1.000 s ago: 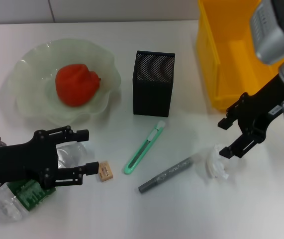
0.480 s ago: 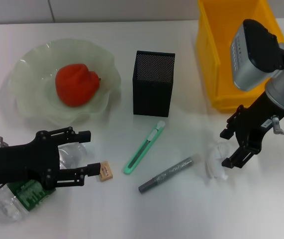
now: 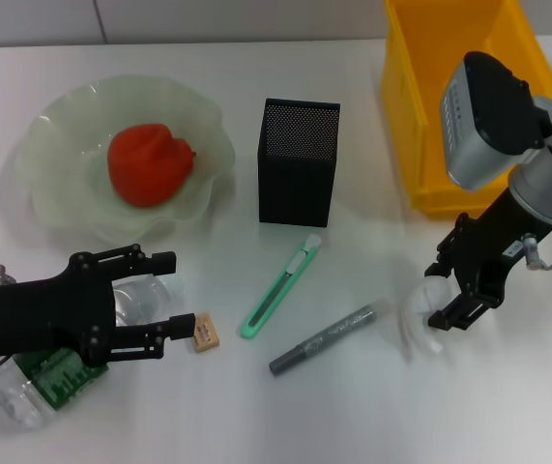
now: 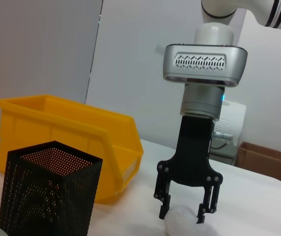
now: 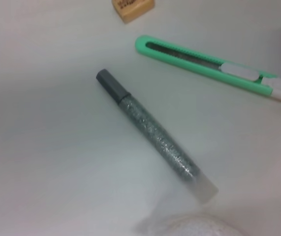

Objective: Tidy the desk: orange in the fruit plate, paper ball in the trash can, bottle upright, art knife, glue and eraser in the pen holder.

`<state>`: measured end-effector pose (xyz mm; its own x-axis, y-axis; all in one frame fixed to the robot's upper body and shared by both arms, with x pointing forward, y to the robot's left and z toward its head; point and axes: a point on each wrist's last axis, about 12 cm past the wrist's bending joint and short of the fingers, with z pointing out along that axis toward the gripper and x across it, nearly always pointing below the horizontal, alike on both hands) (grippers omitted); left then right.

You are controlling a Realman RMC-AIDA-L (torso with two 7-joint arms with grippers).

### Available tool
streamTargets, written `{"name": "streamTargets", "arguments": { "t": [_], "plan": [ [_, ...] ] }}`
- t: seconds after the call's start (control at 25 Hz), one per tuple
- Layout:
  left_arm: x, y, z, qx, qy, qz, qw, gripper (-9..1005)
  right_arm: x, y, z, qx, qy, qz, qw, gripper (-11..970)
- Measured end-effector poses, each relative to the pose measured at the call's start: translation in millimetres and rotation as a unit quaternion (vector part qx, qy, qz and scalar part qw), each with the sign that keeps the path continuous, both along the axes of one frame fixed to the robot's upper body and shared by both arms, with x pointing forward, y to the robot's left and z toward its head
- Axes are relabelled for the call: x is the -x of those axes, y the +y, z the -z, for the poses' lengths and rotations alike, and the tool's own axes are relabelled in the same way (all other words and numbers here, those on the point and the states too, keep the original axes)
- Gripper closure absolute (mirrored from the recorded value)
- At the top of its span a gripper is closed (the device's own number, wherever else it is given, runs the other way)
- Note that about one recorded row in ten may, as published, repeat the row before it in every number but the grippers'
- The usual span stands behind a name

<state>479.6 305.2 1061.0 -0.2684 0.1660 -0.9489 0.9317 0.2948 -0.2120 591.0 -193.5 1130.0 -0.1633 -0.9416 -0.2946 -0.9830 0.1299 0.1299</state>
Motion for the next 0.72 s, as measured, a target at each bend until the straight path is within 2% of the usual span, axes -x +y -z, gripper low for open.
{"name": "streamTargets", "arguments": {
  "t": [0.2,0.4,0.52,0.56,0.6,0.68,0.72],
  "plan": [
    [-0.1,0,-0.1,0.0,-0.002,0.0,1.0,183,1.0,1,1.5,-0.01,0.001,0.003,1.0,324],
    [-1.0,0,-0.8,0.0,-0.001,0.0,1.0,183,3.5,-7,-4.7,-0.041,0.004,0.013,0.999,421],
    [-1.2,0,-0.9,0.0,-0.001,0.0,1.0,183,5.1,-21,-14.3,-0.099,0.005,0.03,0.995,421],
    [-1.4,0,-1.0,0.0,-0.002,0.0,1.0,183,7.0,-33,-19.1,-0.147,0.003,0.041,0.988,421],
    [-1.4,0,-1.1,0.0,-0.002,0.0,1.0,183,7.0,-33,-19.1,-0.147,0.003,0.041,0.988,421],
    [-1.5,0,-1.1,0.0,-0.002,0.0,1.0,183,13.7,-52,-19.3,-0.227,-0.009,0.056,0.972,422],
    [-1.6,0,-1.2,0.0,-0.002,0.0,1.0,183,13.7,-52,-19.3,-0.227,-0.009,0.056,0.972,422]
  ]
}}
